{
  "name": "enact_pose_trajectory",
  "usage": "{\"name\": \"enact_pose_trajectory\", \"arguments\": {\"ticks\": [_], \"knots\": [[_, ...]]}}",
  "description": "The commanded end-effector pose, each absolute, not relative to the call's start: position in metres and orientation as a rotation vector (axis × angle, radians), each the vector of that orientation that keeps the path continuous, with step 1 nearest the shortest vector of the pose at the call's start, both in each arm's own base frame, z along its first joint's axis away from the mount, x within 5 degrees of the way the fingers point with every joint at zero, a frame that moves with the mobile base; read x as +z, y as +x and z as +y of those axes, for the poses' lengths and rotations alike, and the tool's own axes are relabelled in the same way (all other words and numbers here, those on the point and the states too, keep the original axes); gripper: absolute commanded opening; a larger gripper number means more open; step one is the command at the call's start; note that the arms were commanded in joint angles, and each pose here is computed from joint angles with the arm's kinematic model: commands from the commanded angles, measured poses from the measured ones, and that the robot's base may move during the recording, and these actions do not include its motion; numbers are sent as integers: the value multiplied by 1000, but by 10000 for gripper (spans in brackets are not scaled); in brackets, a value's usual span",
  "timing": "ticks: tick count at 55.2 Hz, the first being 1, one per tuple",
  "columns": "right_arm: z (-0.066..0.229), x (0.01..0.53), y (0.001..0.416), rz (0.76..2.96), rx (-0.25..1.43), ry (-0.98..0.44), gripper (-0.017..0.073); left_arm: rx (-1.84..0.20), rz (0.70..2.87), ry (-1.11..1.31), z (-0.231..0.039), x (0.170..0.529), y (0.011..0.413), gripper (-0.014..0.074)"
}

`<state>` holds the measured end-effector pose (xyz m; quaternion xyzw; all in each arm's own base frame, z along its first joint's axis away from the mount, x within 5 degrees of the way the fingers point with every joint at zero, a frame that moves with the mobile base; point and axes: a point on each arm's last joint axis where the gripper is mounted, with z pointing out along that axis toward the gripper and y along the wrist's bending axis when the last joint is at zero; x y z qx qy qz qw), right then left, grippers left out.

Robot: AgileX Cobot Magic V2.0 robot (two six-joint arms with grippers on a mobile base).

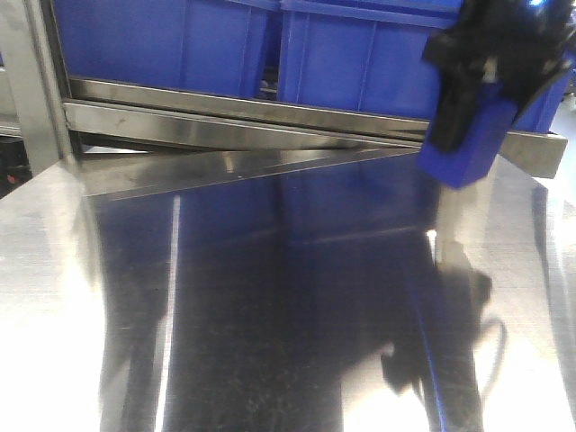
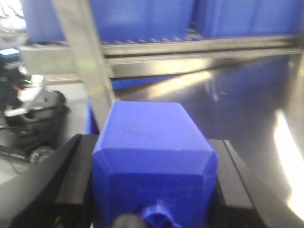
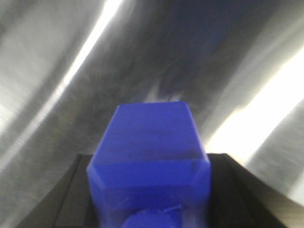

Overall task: Pick and sort blue part to right shelf
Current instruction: 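Close the right gripper on the blue part and lift it, then hold both blue parts raised while the base turns away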

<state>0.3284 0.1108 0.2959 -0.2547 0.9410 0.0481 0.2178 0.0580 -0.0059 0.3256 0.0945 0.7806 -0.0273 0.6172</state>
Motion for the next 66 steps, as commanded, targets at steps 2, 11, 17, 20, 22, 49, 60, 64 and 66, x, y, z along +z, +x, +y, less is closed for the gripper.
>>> {"name": "enact_pose_trajectory", "arguments": {"ticks": [2, 11, 17, 20, 22, 49, 60, 64, 66], "knots": [[96, 333, 304, 2443, 150, -589, 214, -82, 1685, 176, -3, 334, 51, 337], [79, 333, 269, 2379, 146, -513, 214, -89, 1663, 169, 0, 321, 42, 336], [69, 326, 246, 2339, 145, -457, 214, -90, 1651, 166, 1, 318, 38, 337], [65, 323, 234, 2311, 147, -442, 214, -91, 1647, 165, 1, 318, 37, 337], [63, 321, 226, 2295, 147, -436, 214, -91, 1648, 164, 1, 318, 37, 337], [32, 297, 106, 2005, 151, -379, 214, -91, 1648, 164, 1, 318, 37, 337], [21, 315, 63, 1790, 158, -349, 214, -89, 1653, 164, 2, 317, 37, 336], [17, 320, 48, 1705, 160, -335, 214, -89, 1655, 164, 2, 317, 37, 337], [15, 322, 41, 1666, 161, -329, 214, -89, 1655, 164, 2, 317, 37, 337]]}}
